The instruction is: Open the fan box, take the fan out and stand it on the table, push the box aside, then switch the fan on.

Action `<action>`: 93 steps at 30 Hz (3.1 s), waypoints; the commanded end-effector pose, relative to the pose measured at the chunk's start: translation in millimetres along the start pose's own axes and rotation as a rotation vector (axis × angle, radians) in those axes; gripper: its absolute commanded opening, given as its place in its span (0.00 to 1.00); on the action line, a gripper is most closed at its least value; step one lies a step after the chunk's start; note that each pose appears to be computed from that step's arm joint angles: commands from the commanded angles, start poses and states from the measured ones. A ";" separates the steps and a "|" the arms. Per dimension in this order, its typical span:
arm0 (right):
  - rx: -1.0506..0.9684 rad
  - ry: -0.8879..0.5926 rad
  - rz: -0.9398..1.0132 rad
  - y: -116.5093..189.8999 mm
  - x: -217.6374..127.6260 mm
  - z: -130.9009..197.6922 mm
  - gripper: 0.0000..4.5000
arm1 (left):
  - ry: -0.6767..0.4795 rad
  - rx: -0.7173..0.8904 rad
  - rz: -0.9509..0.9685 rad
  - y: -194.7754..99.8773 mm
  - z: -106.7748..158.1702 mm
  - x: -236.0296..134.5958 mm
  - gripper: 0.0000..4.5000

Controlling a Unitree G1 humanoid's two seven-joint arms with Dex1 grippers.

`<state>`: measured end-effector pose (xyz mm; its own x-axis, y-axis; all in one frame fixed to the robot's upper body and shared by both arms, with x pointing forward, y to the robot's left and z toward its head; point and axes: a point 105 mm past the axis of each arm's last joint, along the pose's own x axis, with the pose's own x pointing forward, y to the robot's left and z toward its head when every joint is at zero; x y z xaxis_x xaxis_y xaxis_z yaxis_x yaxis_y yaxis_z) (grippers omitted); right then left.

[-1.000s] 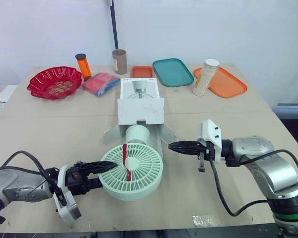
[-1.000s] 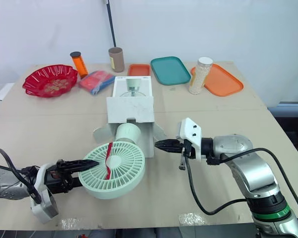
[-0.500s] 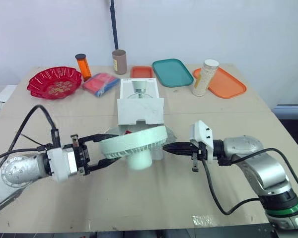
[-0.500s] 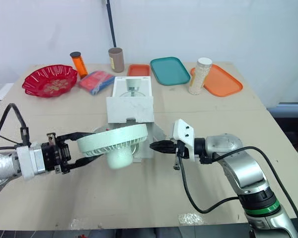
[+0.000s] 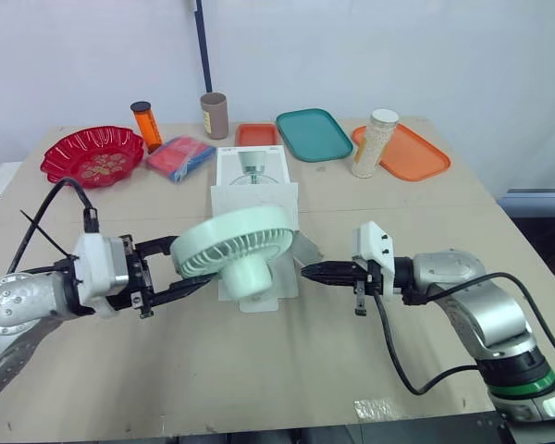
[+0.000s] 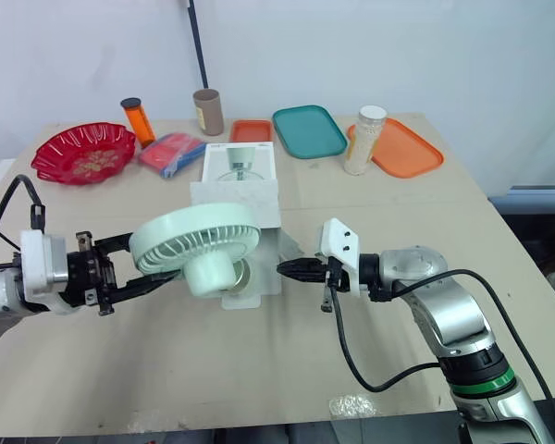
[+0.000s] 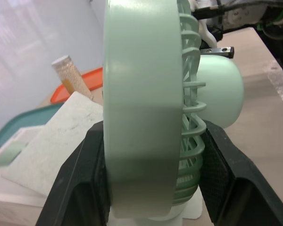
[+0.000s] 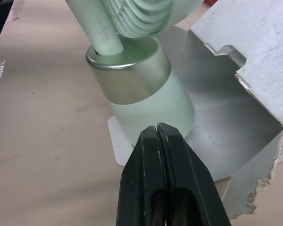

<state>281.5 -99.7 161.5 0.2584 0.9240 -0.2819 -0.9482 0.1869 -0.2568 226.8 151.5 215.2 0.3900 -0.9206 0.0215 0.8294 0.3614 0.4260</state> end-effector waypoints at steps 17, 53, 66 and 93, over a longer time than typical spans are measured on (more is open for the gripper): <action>-0.073 -0.082 0.075 -13.5 15.4 21.2 0.00 | 0.080 -0.033 0.261 13.8 32.3 -38.6 0.42; -0.099 -0.104 0.082 -18.8 17.4 27.7 0.00 | 0.309 -0.073 0.848 71.5 -16.8 -142.9 0.42; -0.092 -0.102 0.074 -17.2 17.6 26.2 0.00 | 0.319 -0.161 0.836 76.3 -27.0 -135.2 0.99; -0.092 -0.092 0.093 -17.5 23.4 22.5 0.00 | -0.137 0.014 0.795 92.3 90.6 -98.7 0.99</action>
<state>298.8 -75.8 171.4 0.1459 0.9602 -0.2381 -0.9569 0.0758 -0.2805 236.2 283.0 316.9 0.8545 -0.3283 0.4025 0.2763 0.9435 0.1831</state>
